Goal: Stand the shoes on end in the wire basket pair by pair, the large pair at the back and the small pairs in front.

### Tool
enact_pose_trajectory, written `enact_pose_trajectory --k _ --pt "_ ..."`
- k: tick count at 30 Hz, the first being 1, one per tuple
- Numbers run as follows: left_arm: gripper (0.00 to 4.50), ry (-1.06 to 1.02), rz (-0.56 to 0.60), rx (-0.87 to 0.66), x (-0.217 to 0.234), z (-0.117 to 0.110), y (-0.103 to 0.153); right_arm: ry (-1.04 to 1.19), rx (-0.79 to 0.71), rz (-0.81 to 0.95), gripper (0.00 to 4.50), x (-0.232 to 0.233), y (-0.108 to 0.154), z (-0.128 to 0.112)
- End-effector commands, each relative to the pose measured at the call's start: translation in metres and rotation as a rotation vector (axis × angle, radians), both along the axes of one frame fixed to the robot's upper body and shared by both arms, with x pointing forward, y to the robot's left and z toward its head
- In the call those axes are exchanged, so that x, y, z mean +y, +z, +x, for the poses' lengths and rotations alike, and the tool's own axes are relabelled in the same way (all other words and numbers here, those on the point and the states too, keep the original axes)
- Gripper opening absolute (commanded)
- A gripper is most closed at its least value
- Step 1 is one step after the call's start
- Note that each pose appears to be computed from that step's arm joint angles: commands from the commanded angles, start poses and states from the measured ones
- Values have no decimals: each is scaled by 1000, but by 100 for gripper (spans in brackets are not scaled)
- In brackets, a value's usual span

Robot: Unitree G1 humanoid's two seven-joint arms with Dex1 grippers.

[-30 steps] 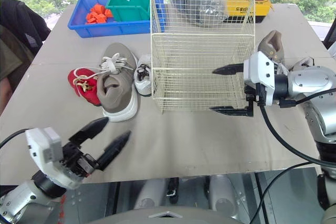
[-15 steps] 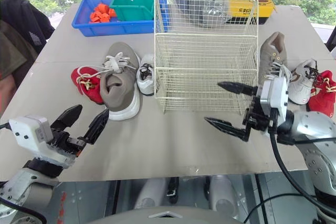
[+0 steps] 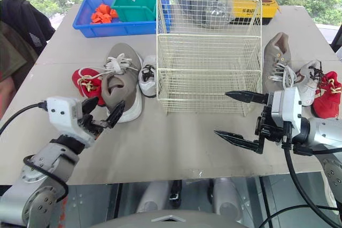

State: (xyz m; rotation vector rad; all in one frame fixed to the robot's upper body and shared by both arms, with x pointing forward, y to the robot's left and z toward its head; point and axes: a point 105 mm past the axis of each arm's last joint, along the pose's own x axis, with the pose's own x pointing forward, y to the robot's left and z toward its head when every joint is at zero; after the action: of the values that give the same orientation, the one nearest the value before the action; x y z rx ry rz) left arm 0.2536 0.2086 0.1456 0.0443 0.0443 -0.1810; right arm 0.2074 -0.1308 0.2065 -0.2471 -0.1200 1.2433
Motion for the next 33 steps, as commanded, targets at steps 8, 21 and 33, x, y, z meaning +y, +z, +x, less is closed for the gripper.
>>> enact_pose_trajectory --k 8,21,33 --pt "339 109 32 16 -5 30 -18 40 -32 -12 450 11 9 -3" --pt "115 88 25 -74 -22 28 5 39 -21 -2 450 12 6 0" --pt "81 141 55 -227 -13 15 37 57 -44 0 450 18 11 11"
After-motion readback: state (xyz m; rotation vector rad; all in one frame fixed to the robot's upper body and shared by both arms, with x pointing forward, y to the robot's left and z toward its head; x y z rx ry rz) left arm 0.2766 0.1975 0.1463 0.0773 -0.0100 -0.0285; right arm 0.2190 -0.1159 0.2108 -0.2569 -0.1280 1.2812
